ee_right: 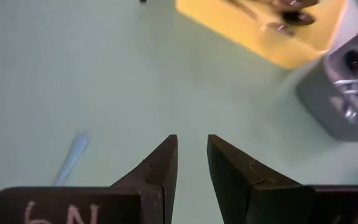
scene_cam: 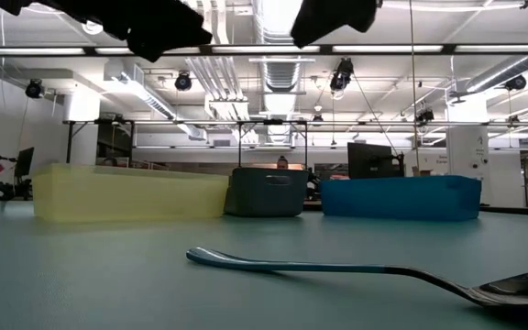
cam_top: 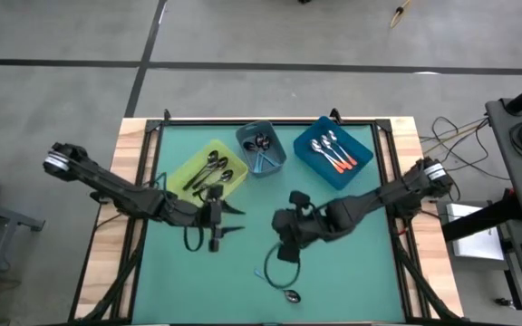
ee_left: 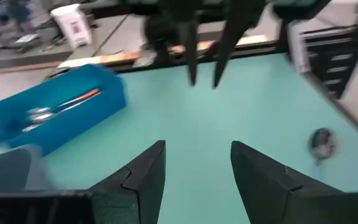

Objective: Sort silverware by color (type)
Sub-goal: Put the blue spoon into the dark blue bin

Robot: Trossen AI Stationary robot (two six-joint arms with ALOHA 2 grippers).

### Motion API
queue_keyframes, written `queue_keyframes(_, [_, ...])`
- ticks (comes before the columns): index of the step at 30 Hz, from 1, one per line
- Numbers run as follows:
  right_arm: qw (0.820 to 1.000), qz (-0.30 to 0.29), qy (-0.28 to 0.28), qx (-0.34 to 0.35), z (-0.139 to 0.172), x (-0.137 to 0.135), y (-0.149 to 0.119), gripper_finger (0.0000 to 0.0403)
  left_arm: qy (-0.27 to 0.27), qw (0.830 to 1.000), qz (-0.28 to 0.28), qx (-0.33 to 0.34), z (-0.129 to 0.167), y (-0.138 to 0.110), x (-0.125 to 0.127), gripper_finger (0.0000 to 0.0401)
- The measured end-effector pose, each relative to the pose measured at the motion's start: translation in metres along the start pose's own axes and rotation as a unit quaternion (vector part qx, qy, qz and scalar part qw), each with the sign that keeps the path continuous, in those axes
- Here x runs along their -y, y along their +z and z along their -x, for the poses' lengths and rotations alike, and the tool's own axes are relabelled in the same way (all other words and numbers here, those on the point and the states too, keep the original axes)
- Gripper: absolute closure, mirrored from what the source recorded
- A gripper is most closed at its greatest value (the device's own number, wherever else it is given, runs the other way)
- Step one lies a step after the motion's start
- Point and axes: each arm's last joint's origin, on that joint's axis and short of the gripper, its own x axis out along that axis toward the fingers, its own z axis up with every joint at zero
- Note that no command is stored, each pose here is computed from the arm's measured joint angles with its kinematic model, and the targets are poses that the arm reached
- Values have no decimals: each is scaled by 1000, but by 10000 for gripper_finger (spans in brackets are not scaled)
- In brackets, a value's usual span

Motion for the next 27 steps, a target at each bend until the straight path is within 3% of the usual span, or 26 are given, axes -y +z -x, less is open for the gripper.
queue_keyframes(10, [997,57,38,38,6,-55,-43,323,-45,998,-27,20,-39,-30,43,237])
queue_keyframes(15, [994,57,51,77,12,-76,-57,323,-63,997,-27,32,-51,-46,61,237])
queue_keyframes(22, [988,63,89,111,12,-94,-76,323,-81,996,-34,24,-73,-51,87,237])
queue_keyframes(27, [986,69,81,126,9,-98,-88,323,-84,994,-63,8,-93,-53,103,237])
